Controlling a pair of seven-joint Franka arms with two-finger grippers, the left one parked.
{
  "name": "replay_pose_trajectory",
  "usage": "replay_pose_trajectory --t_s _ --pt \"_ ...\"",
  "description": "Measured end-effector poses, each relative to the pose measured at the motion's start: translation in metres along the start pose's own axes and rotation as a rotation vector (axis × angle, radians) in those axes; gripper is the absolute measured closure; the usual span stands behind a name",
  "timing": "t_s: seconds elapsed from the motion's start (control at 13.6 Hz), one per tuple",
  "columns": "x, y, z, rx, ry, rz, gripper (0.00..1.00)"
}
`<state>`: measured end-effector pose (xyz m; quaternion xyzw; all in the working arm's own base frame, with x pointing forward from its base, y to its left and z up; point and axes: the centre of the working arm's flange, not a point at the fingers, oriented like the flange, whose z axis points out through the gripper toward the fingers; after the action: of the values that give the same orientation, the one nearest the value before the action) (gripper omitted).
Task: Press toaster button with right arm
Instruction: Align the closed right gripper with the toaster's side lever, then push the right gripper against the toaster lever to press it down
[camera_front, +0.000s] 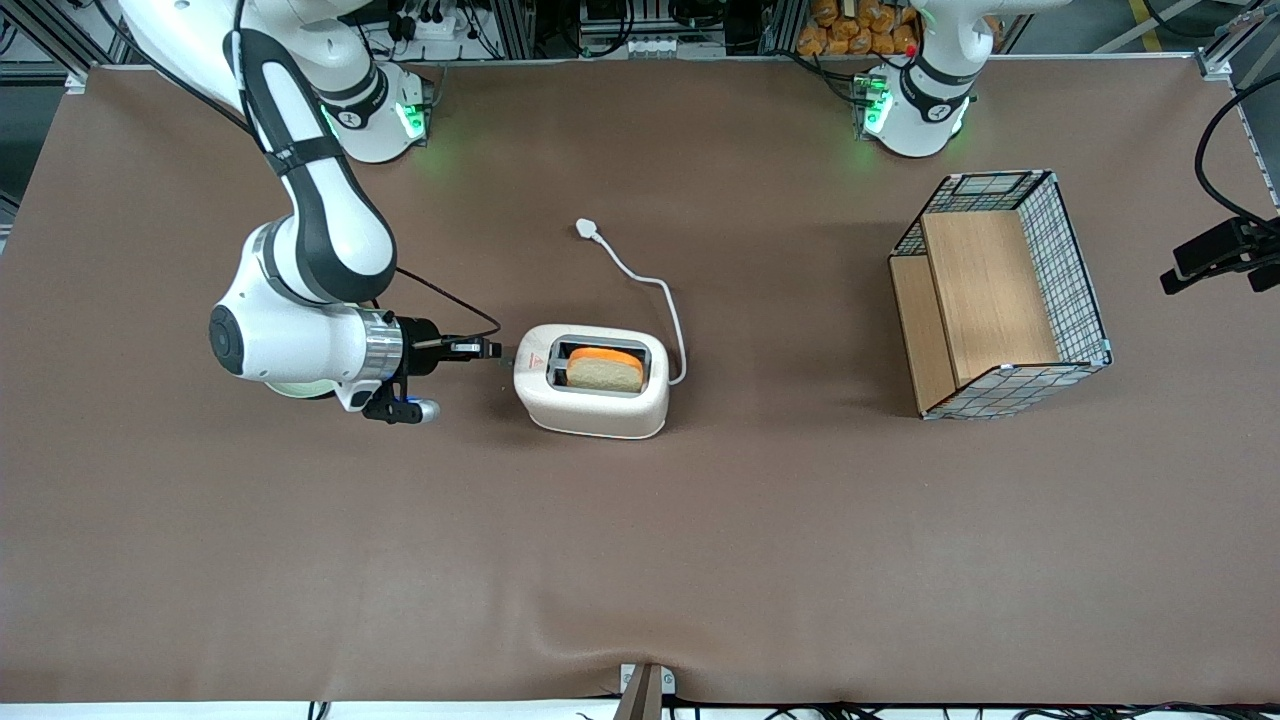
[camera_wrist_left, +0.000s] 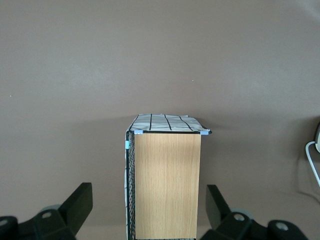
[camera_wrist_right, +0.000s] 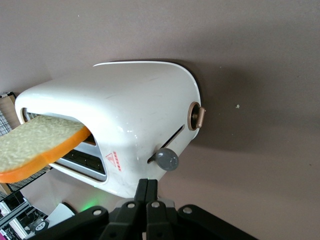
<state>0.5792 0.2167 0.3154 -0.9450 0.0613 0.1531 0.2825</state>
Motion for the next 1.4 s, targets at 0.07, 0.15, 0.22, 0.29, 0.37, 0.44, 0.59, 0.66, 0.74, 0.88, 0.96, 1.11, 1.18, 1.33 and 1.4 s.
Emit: replay_pose_trajectory --t_s 0.07,0.15,0.22,0.29,0.37,0.44,0.59,0.66,0.74,0.88,0.96,1.11,1.18,1.33,1.4 --pt "0.002 0.002 0.002 -0.001 0.004 0.003 0.99" --pt "0.003 0.003 0.005 -0.003 0.006 0.005 0.99" --pt "0.005 0.004 0.008 -0.005 0.007 0.006 0.99" --pt "0.005 0.004 0.010 -0.006 0.005 0.005 0.99" --pt "0.005 0.004 0.013 -0.007 0.004 0.005 0.99" --pt "0.006 0.005 0.014 -0.009 0.005 0.007 0.99" --pt "0.008 0.006 0.018 -0.011 0.012 0.009 0.99" --pt "0.009 0.006 0.021 -0.013 0.014 0.009 0.99" --pt "0.010 0.007 0.024 -0.015 0.014 0.010 0.99" --pt "0.012 0.010 0.029 -0.019 0.015 0.016 0.99" --pt "0.013 0.011 0.031 -0.019 0.016 0.019 0.99" --pt "0.015 0.013 0.034 -0.019 0.016 0.024 0.99" --pt "0.016 0.015 0.036 -0.020 0.015 0.026 0.99" --pt "0.017 0.018 0.039 -0.021 0.012 0.024 0.99" --pt "0.018 0.019 0.042 -0.020 0.011 0.019 0.99"
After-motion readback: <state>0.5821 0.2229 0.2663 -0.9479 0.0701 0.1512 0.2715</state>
